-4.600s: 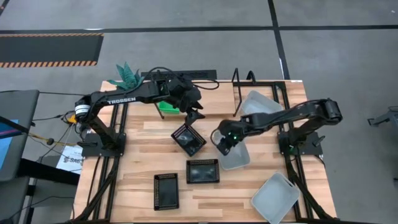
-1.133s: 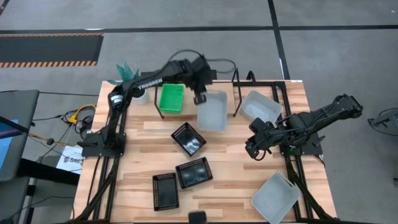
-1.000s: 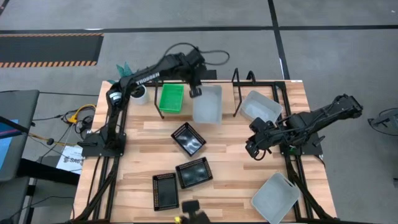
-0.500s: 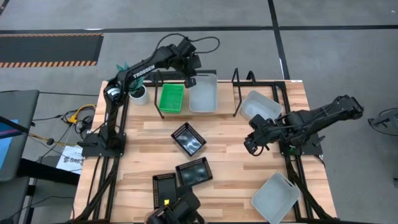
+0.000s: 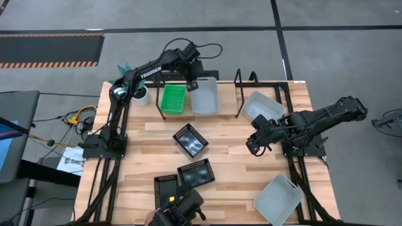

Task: Stack baskets on shelf by color
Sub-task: Put the left gray bin on the shelf, then stack the top gray bin on top of the gray bin on the shelf

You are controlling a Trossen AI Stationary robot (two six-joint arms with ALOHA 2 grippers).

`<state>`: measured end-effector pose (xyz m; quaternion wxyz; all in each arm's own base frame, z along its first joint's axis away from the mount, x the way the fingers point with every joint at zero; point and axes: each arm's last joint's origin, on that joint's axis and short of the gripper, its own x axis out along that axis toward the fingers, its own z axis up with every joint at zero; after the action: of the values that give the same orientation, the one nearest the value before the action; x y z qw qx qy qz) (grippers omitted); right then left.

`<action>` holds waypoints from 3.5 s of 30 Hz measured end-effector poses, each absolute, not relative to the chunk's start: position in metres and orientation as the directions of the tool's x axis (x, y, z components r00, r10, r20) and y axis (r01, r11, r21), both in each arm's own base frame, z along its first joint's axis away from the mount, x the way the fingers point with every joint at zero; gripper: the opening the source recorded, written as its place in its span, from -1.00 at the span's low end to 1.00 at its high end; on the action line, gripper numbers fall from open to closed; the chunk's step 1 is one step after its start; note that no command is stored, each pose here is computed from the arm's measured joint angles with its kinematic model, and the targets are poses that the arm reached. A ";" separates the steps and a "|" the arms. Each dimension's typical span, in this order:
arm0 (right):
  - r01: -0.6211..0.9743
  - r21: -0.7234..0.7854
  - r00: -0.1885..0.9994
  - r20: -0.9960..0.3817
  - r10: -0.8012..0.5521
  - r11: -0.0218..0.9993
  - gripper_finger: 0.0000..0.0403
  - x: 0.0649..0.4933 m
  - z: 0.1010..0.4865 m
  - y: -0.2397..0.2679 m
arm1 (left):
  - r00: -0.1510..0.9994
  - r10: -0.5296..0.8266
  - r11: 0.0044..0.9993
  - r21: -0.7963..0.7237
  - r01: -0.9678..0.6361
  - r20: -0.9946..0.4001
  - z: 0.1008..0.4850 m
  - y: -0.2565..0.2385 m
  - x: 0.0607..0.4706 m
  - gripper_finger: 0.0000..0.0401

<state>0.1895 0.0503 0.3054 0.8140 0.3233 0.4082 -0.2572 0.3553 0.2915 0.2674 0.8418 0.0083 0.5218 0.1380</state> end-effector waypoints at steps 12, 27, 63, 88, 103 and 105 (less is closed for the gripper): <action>0.697 0.332 0.535 -0.831 -0.152 0.636 -0.29 0.189 0.305 0.051 | 0.399 0.293 0.946 0.203 -0.252 -0.869 0.271 0.296 0.354 -0.58; 0.699 0.340 0.536 -0.831 -0.147 0.630 0.01 0.189 0.306 0.051 | 0.448 0.377 0.918 0.263 -0.296 -0.811 0.306 0.296 0.358 0.06; 0.668 -0.314 -0.137 -0.943 -0.304 0.674 -0.04 0.204 0.251 -0.022 | 0.731 0.112 0.994 0.066 -0.091 -0.673 0.402 0.173 0.391 0.06; 0.626 -0.256 -0.070 -0.959 -0.273 0.737 -0.03 0.178 0.273 -0.052 | 0.844 0.012 0.997 -0.059 -0.052 -0.537 0.473 0.110 0.344 0.06; 0.633 -0.205 -0.056 -0.974 -0.221 0.747 -0.01 0.177 0.273 -0.052 | 0.889 -0.051 0.998 -0.003 0.056 -0.454 0.519 0.062 0.286 0.06; 0.650 -0.204 -0.058 -0.974 -0.220 0.732 0.00 0.176 0.273 -0.052 | 0.893 -0.056 0.998 0.002 0.063 -0.447 0.523 0.057 0.279 0.06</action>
<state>0.1763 -0.0520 0.2731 0.6660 0.1655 0.6500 -0.3266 0.2787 0.0568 0.5230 0.9729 0.0081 0.2292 -0.0304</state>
